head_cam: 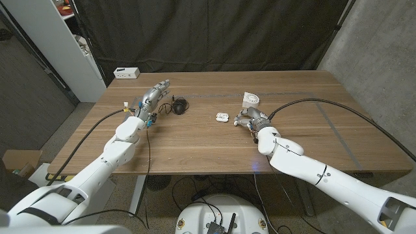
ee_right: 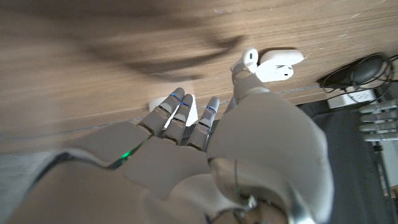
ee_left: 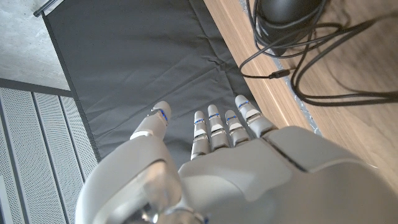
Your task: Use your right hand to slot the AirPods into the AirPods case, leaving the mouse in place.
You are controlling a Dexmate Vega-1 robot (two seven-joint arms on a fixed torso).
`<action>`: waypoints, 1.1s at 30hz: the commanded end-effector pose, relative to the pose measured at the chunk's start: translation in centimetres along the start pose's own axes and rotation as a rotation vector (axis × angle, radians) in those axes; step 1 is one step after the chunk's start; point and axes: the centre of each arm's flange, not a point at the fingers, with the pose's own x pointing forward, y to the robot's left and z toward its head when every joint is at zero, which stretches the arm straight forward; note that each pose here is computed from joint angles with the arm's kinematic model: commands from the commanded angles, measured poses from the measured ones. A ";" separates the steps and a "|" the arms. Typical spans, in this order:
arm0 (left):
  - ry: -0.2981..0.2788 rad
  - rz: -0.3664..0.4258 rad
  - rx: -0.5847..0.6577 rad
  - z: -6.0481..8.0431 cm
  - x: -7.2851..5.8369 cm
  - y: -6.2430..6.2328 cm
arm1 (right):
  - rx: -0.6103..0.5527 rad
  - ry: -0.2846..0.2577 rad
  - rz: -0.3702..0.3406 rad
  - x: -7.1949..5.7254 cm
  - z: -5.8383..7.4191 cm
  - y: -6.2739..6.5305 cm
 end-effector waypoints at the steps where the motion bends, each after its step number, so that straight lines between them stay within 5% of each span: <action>1: -0.008 0.037 0.021 0.5 -2.1 0.4 | -0.232 -0.220 0.234 1.7 3.2 -3.1; 13: -0.024 0.136 0.076 2.4 -6.8 -2.1 | -0.445 -0.438 0.451 4.7 5.2 -5.3; 25: -0.005 0.195 0.144 4.0 -9.8 -3.9 | -0.573 -0.505 0.567 5.6 5.1 -5.0; 33: -0.002 0.235 0.147 4.3 -10.8 -3.6 | -0.620 -0.517 0.532 6.6 6.3 -4.6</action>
